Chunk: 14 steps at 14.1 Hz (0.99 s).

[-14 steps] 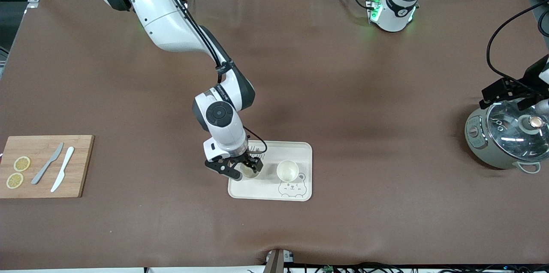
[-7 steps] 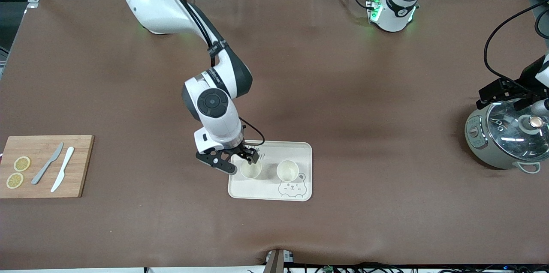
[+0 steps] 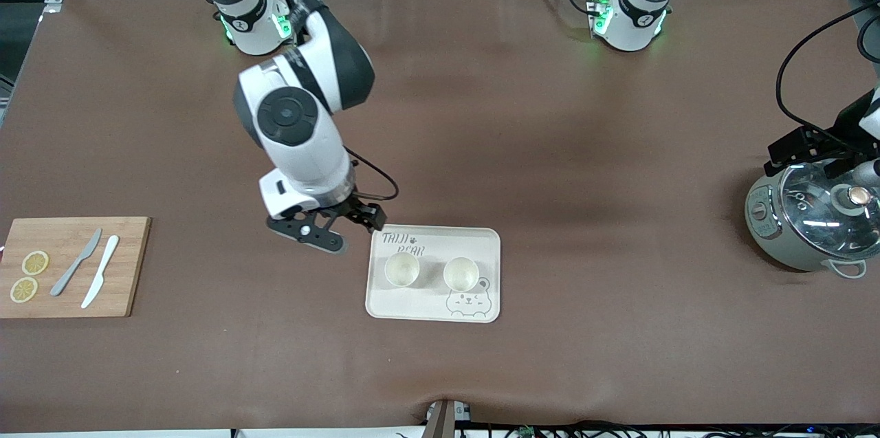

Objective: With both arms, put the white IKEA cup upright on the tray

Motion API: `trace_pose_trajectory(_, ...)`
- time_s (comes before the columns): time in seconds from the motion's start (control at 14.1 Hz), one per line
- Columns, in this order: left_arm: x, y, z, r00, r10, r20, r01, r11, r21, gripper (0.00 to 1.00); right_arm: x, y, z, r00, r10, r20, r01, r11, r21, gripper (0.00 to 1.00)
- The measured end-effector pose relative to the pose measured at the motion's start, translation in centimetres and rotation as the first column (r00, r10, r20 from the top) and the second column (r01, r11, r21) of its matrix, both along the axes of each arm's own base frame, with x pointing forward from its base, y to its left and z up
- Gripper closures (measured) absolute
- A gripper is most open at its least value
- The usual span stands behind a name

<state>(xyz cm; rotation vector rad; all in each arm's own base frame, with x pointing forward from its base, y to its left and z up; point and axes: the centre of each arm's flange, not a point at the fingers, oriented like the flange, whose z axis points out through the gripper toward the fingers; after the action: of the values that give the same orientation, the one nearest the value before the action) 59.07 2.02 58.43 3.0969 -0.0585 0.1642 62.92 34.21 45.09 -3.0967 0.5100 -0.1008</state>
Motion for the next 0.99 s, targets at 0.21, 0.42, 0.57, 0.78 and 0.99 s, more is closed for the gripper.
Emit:
trace_pose_trajectory(0.21, 0.1, 0.3, 1.2, 1.0, 0.004, 0.024, -0.004, 1.0, 0.001, 0.0, 0.4, -5.1, 3.9, 0.998, 0.051, -0.032, -0.051, 0.999, -0.007, 0.0)
trace_pose_trajectory(0.42, -0.4, 0.3, 2.3, 1.0, -0.004, 0.011, 0.004, 1.0, 0.026, 0.0, 0.2, -11.6, 8.5, 0.991, 0.113, -0.065, -0.114, 0.993, -0.009, 0.0)
trace_pose_trajectory(0.57, -0.7, 0.0, 2.7, 1.0, -0.012, -0.01, 0.012, 0.999, 0.034, 0.0, 0.0, -15.7, 10.9, 0.985, 0.155, -0.079, -0.156, 0.988, -0.006, 0.0)
trace_pose_trajectory(0.78, -1.4, -0.8, 5.0, 0.999, -0.025, -0.028, 0.026, 0.999, 0.033, 0.0, 0.2, -22.5, 12.7, 0.969, 0.226, -0.095, -0.227, 0.974, 0.0, 0.0)
trace_pose_trajectory(0.99, -1.8, -2.0, 6.1, 0.998, -0.048, -0.039, 0.049, 0.998, 0.033, 0.0, 0.7, -28.9, 13.2, 0.963, 0.251, -0.101, -0.252, 0.968, 0.006, 0.0)
